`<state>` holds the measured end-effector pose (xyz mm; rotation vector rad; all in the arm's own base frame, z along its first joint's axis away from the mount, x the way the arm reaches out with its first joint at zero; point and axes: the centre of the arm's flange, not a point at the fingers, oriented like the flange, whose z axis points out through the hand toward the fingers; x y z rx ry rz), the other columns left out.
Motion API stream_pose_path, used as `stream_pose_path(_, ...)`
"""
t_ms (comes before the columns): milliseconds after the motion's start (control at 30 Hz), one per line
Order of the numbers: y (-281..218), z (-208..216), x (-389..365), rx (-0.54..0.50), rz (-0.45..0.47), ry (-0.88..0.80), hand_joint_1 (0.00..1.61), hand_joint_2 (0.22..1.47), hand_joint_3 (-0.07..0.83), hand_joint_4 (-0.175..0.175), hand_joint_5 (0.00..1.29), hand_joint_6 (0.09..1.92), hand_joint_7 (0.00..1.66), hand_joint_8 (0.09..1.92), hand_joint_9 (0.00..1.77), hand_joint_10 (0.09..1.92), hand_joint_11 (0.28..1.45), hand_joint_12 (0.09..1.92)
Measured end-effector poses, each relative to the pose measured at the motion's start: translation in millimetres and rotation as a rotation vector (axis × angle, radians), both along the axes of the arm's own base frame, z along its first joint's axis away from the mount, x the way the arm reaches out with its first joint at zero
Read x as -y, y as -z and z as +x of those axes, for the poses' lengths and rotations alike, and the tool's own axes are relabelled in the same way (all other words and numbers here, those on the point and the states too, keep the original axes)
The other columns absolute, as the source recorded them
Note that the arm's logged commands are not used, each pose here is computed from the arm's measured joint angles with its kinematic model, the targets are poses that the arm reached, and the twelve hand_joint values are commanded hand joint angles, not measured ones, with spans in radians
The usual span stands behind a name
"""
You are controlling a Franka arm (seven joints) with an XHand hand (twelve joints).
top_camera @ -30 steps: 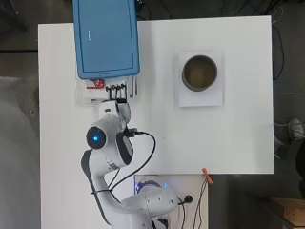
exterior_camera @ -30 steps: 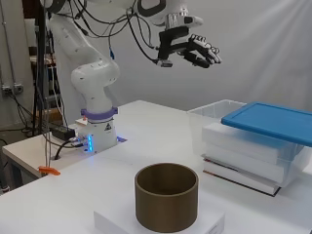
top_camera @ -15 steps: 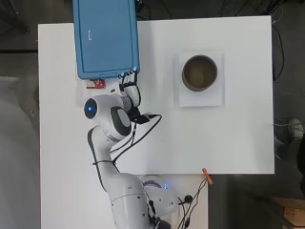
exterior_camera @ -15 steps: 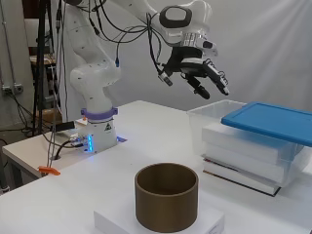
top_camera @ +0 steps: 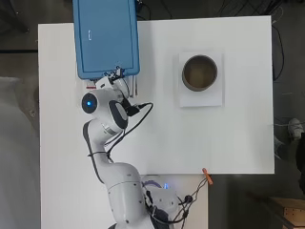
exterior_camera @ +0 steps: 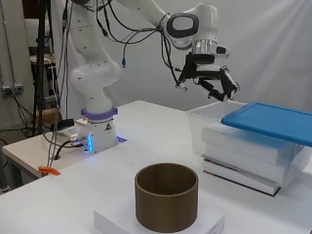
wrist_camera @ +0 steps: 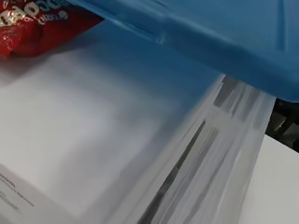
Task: Teleoperate dual arm-hand system to remove items from a box
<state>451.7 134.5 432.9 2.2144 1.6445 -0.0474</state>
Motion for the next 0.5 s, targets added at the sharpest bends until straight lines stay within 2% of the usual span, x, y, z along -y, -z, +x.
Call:
stream_pose_path(33, 0.9, -1.7, 2.3, 0.007, 0.019, 0.008, 0.94, 1.16, -0.002, 0.139, 0.85, 1.04, 1.17, 1.63, 1.44, 1.47, 1.00, 1.56)
stream_pose_path(67, 2.0, -5.8, 3.4, 0.009, 0.072, 0.021, 0.97, 1.16, -0.003, 0.158, 0.88, 1.08, 1.20, 1.79, 1.46, 1.69, 1.03, 1.73)
stream_pose_path(133, 2.5, -12.2, 2.8, -0.010, 0.201, 0.093, 0.99, 1.14, -0.003, 0.172, 0.92, 1.07, 1.22, 1.91, 1.47, 1.87, 1.04, 1.85)
stream_pose_path(200, -1.2, -16.7, 0.3, -0.044, 0.315, 0.188, 1.00, 1.13, -0.003, 0.175, 0.94, 1.05, 1.25, 1.92, 1.48, 1.91, 1.06, 1.87)
stream_pose_path(267, 1.2, -21.8, -0.7, -0.078, 0.385, 0.254, 1.00, 1.12, -0.002, 0.175, 0.96, 1.02, 1.27, 1.92, 1.49, 1.92, 1.07, 1.86)
stream_pose_path(400, 19.7, -31.5, 8.4, -0.125, 0.395, 0.300, 1.01, 1.12, -0.001, 0.175, 0.97, 0.99, 1.32, 1.92, 1.53, 1.92, 1.10, 1.85)
stream_pose_path(500, 36.2, -33.7, 17.9, -0.150, 0.365, 0.322, 1.01, 1.11, -0.001, 0.175, 0.98, 0.98, 1.35, 1.92, 1.55, 1.92, 1.11, 1.83)
